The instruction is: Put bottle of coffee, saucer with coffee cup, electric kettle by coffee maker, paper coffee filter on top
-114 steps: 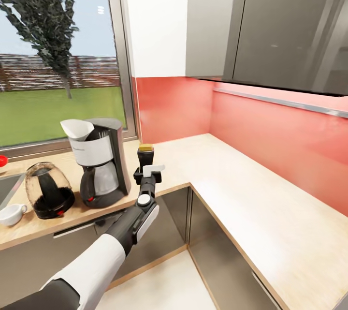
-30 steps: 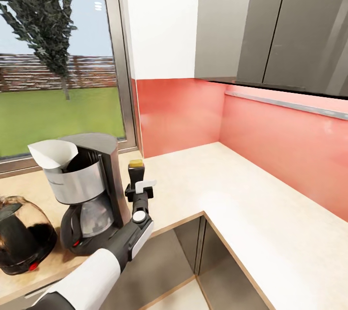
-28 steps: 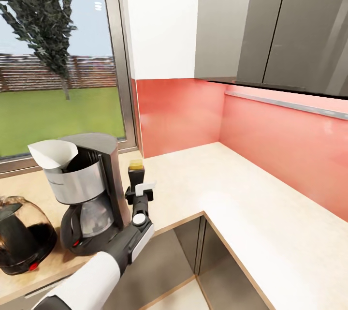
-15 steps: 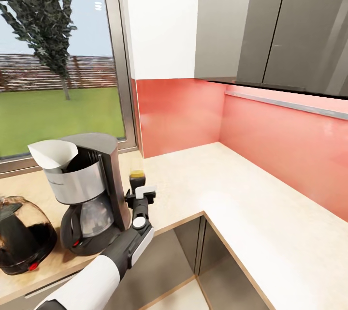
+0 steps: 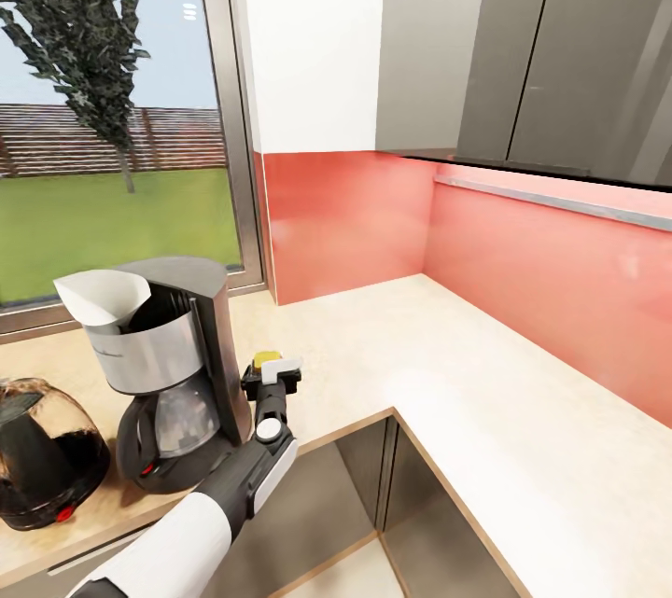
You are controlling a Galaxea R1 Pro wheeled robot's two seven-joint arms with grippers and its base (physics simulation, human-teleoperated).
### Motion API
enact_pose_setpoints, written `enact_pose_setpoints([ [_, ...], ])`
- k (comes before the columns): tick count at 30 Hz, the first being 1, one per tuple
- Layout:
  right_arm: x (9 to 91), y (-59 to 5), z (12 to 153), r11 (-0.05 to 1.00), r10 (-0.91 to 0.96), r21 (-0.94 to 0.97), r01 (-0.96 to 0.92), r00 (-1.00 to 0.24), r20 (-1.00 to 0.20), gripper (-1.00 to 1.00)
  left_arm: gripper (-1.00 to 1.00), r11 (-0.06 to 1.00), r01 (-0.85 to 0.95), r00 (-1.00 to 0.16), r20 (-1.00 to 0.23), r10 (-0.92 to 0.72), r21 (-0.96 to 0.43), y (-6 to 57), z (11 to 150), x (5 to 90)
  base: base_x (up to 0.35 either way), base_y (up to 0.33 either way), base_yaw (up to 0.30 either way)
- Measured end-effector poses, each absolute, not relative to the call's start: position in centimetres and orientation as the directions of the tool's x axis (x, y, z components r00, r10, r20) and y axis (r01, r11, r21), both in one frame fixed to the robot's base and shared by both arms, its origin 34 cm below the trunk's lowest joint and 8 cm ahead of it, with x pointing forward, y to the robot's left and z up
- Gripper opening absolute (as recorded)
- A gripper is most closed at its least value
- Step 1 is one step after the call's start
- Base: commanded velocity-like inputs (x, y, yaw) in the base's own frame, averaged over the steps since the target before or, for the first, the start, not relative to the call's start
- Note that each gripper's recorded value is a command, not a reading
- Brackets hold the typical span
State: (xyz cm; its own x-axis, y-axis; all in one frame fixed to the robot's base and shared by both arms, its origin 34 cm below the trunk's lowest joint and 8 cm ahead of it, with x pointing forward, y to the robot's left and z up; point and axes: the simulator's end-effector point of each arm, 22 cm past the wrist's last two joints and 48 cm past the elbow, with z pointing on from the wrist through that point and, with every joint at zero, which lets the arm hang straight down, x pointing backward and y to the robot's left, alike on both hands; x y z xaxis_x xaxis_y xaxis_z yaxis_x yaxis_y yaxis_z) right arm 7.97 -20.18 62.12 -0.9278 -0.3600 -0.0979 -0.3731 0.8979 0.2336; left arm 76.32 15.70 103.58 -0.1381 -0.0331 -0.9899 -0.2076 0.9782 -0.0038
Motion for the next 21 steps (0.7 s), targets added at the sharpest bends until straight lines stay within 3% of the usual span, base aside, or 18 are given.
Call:
enact_pose_setpoints([
  [17, 7.97, -20.18, 62.12, 0.898, -0.360, 0.234, -0.373, -0.928, -0.098, 1.00, 1.00, 0.978, -0.207, -0.138, -0.990, -0.032, -0.003, 15.69, 103.58, 76.31, 0.000, 0.000, 0.000],
  [21, 7.99, -20.18, 62.12, 0.898, -0.360, 0.234, -0.373, -0.928, -0.097, 1.00, 1.00, 0.978, -0.207, -0.138, -0.990, -0.032, -0.002, 15.69, 103.54, 76.35, -0.146, 0.000, 0.000],
])
